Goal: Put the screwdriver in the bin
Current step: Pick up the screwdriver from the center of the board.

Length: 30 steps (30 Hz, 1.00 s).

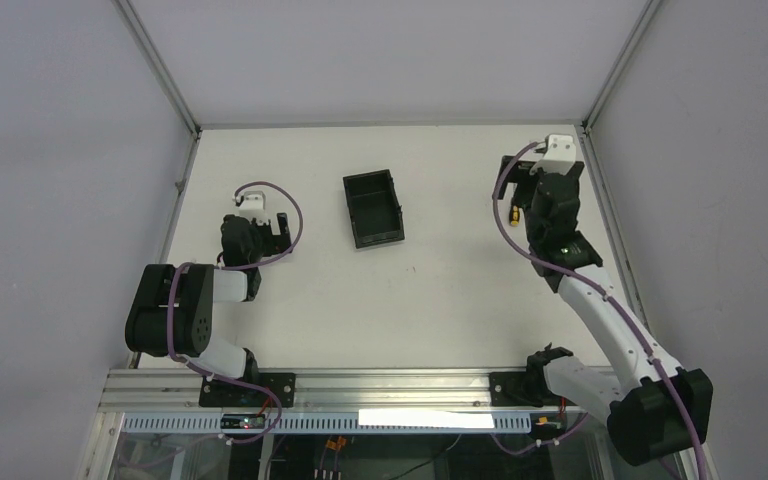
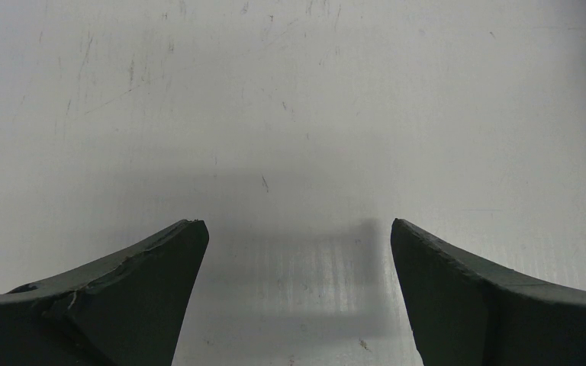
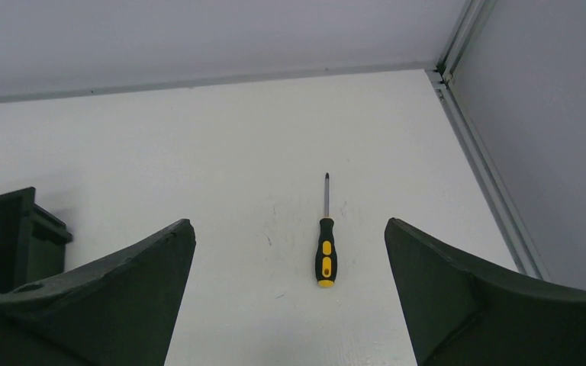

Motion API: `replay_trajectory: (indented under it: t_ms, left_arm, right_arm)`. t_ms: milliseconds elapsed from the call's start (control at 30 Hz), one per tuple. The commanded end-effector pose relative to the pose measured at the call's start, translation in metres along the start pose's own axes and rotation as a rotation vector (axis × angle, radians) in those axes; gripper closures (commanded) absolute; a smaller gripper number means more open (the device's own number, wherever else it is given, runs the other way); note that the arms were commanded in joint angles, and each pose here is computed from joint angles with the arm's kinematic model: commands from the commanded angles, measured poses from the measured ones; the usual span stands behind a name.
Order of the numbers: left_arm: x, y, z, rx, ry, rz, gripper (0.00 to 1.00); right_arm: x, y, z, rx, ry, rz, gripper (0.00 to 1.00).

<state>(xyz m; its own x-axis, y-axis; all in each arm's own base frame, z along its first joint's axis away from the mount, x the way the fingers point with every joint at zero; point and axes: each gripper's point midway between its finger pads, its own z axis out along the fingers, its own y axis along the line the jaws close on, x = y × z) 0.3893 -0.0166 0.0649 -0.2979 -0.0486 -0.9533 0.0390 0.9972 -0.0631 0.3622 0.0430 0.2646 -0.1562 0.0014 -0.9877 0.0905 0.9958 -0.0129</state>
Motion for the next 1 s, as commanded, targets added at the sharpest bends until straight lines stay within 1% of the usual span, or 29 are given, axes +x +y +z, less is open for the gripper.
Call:
replay_trajectory:
  t_ms: [0, 267, 467, 533, 733, 967]
  left_arm:
    - [-0.014, -0.001, 0.0, -0.009, -0.048, 0.0, 0.01]
    - [-0.014, -0.001, 0.0, -0.009, -0.048, 0.0, 0.01]
    - [-0.015, -0.001, 0.0, -0.01, -0.049, -0.001, 0.01]
    - [-0.014, -0.001, 0.0, -0.009, -0.048, 0.0, 0.01]
    - [-0.014, -0.001, 0.0, -0.009, -0.048, 0.0, 0.01]
    - [-0.015, -0.001, 0.0, -0.009, -0.049, 0.0, 0.01]
  right_arm:
    - [-0.036, 0.002, -0.019, -0.03, 0.03, 0.015, 0.01]
    - [-0.09, 0.001, -0.036, -0.043, 0.021, 0.031, 0.01]
    - [-0.131, 0.003, -0.044, -0.074, -0.028, 0.025, 0.01]
    - [-0.137, 0.004, -0.045, -0.077, -0.03, 0.024, 0.01]
    - [-0.144, 0.003, -0.04, -0.055, 0.013, 0.019, 0.01]
    - [-0.126, 0.01, -0.014, -0.052, 0.104, -0.003, 0.01]
